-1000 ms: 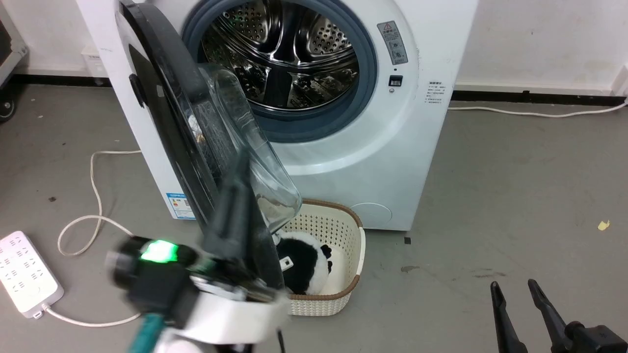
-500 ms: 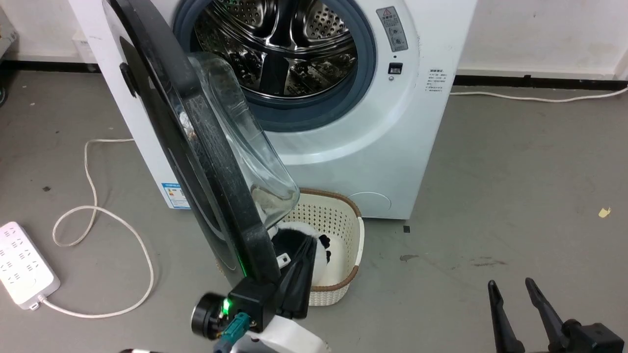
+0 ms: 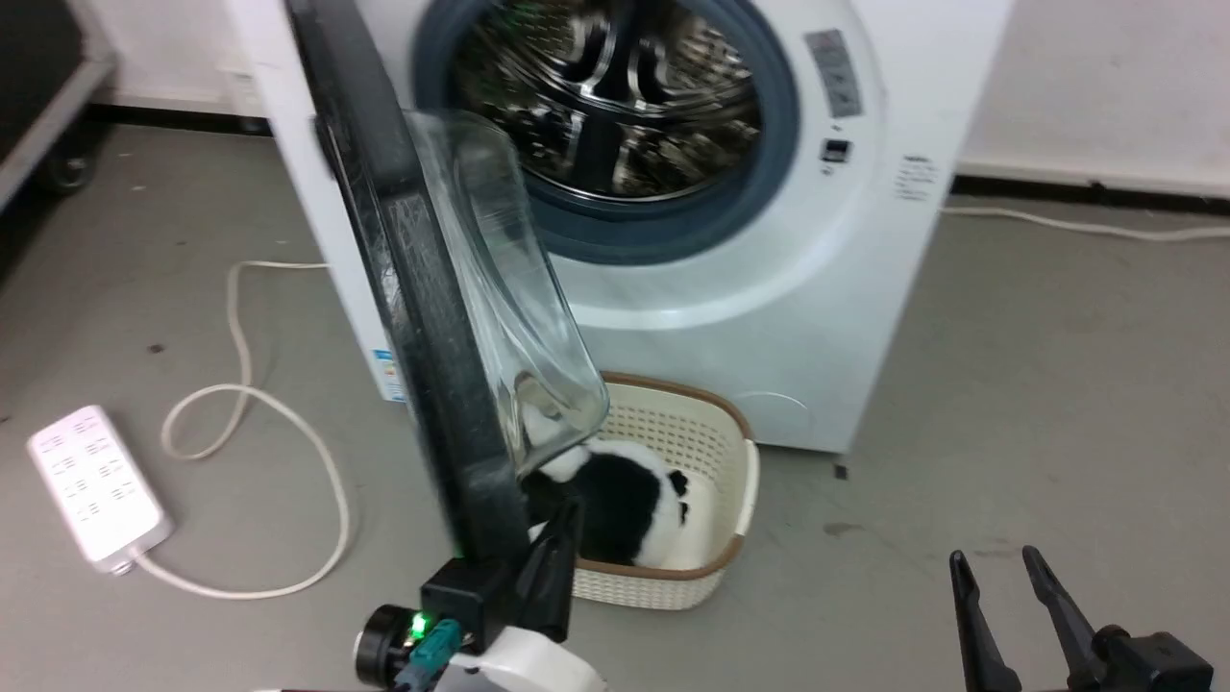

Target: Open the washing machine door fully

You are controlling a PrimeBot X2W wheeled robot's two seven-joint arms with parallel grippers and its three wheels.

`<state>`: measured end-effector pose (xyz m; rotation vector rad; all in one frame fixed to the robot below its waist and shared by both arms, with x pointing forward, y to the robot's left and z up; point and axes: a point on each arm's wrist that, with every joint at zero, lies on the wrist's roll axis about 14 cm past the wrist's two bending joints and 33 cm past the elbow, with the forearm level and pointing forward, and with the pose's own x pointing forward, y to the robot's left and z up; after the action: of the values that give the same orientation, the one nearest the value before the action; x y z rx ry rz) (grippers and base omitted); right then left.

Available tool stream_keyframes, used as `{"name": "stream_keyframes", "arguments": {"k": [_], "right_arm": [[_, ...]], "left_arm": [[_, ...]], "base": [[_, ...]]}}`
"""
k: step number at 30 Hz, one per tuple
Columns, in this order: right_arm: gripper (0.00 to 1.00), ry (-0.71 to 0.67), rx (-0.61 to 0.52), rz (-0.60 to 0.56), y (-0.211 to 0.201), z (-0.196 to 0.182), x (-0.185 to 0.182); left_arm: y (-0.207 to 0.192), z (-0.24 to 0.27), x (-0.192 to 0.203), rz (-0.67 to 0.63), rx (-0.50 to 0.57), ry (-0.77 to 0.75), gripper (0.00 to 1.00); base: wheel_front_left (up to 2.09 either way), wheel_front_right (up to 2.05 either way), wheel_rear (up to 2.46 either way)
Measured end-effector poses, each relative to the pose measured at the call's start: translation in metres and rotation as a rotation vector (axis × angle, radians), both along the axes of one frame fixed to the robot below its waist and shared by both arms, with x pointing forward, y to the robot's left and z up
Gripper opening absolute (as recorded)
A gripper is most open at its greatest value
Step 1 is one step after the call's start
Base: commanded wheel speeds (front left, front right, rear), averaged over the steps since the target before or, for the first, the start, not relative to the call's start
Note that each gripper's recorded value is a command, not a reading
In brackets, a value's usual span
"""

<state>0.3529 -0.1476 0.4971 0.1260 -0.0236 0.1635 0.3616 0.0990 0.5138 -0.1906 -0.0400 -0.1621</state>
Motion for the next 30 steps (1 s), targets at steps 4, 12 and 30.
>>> {"name": "stream_keyframes", "arguments": {"k": [4, 12, 30], "right_arm": [[1.00, 0.001, 0.000, 0.053, 0.017, 0.000, 0.003], [1.00, 0.007, 0.002, 0.182, 0.059, 0.000, 0.012], [1.00, 0.125, -0.028, 0.283, 0.092, -0.037, 0.047]], "left_arm": [[0.031, -0.002, -0.010, 0.086, 0.013, 0.002, 0.00], [0.112, 0.003, -0.034, 0.316, 0.044, -0.009, 0.00], [0.292, 0.021, -0.042, 0.747, 0.141, 0.042, 0.00]], "base": [[0.00, 0.00, 0.00], [0.00, 0.00, 0.00], [0.00, 0.00, 0.00]]}}
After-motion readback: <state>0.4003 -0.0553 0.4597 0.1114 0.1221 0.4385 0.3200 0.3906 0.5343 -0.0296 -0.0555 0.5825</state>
